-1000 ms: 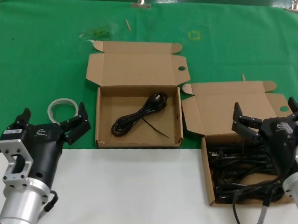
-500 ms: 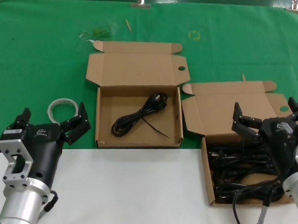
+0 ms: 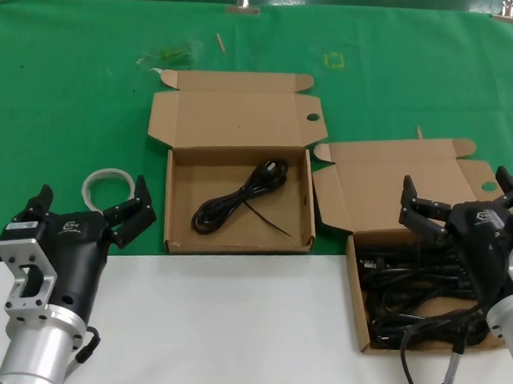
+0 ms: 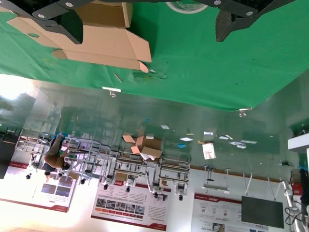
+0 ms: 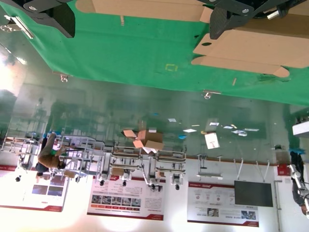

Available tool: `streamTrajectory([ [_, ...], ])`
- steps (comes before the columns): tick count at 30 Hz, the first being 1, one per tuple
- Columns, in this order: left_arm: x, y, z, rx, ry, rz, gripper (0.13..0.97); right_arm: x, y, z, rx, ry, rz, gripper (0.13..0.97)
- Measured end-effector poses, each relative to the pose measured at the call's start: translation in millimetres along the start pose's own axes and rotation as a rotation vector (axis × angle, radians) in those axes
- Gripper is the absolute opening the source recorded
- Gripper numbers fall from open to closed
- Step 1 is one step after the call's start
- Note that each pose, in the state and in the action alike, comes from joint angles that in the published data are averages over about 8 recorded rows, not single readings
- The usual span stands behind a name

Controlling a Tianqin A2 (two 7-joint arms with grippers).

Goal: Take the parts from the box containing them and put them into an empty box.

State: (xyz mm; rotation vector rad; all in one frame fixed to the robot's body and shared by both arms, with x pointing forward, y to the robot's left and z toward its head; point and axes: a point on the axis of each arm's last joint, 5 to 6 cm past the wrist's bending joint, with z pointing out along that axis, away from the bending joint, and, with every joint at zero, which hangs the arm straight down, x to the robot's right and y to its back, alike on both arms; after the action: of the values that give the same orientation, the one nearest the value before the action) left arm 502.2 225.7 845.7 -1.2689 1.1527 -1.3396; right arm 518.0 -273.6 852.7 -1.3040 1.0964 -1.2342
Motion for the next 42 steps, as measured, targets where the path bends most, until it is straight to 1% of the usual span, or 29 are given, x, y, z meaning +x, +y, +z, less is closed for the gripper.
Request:
streamTrajectory([
  [42,0.0,0.0,0.0,0.000,0.000,0.000,0.966,0.0,0.0,0.0,0.000,0.000,0.000,0.966],
])
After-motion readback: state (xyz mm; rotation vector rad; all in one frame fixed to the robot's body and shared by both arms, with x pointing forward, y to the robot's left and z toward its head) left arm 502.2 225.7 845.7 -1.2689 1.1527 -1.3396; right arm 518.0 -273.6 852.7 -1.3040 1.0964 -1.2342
